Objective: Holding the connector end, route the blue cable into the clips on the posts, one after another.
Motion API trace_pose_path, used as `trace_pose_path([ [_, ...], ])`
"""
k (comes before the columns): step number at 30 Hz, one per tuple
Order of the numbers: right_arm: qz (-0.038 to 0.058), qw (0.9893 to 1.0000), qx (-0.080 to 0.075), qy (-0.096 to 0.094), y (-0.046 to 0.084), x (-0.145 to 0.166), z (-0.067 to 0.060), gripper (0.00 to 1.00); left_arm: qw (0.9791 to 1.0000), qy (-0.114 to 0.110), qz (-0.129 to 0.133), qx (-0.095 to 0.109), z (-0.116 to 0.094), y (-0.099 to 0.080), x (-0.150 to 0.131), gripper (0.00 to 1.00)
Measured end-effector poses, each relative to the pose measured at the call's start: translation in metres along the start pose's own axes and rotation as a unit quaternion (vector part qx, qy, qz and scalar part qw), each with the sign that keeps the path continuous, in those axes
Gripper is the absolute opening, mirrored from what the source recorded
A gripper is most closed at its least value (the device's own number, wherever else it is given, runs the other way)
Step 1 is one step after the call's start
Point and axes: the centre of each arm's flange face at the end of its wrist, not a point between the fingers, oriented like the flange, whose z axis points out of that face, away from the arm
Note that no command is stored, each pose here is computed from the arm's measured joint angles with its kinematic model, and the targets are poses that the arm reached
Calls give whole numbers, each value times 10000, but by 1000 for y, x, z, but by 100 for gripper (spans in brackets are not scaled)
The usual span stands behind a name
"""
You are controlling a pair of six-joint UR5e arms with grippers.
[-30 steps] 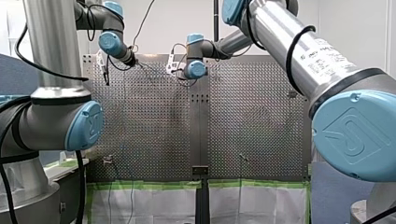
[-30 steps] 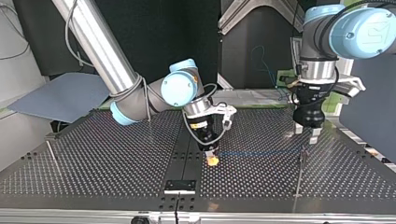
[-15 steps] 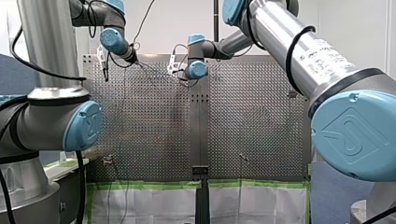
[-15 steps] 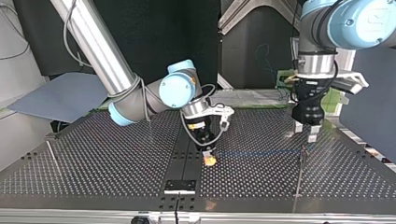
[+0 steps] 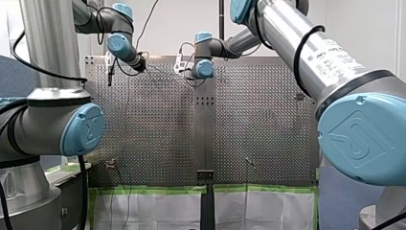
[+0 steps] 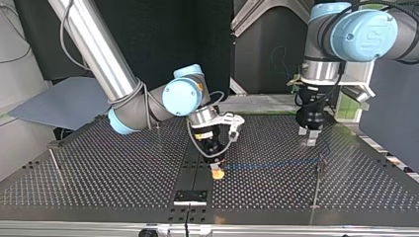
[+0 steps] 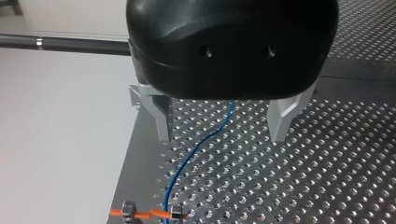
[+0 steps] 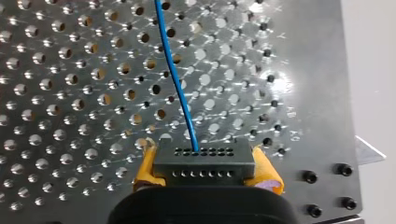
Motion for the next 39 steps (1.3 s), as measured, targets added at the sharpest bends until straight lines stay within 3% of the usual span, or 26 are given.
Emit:
trace_pose_path([
  [7,4,10000,0,39,0,7,-1,0,9992,-163,369,-40,3,-2,-3,100],
  [17,5,10000,-2,40,1,7,-1,0,9958,-273,877,5,4,-14,-1,100],
  [28,5,10000,1,42,1,7,-1,0,9941,-491,958,-115,7,-32,-13,100],
  [39,-2,10000,-2,1,2,7,-2,0,9928,-639,1001,-144,30,-74,-15,100],
])
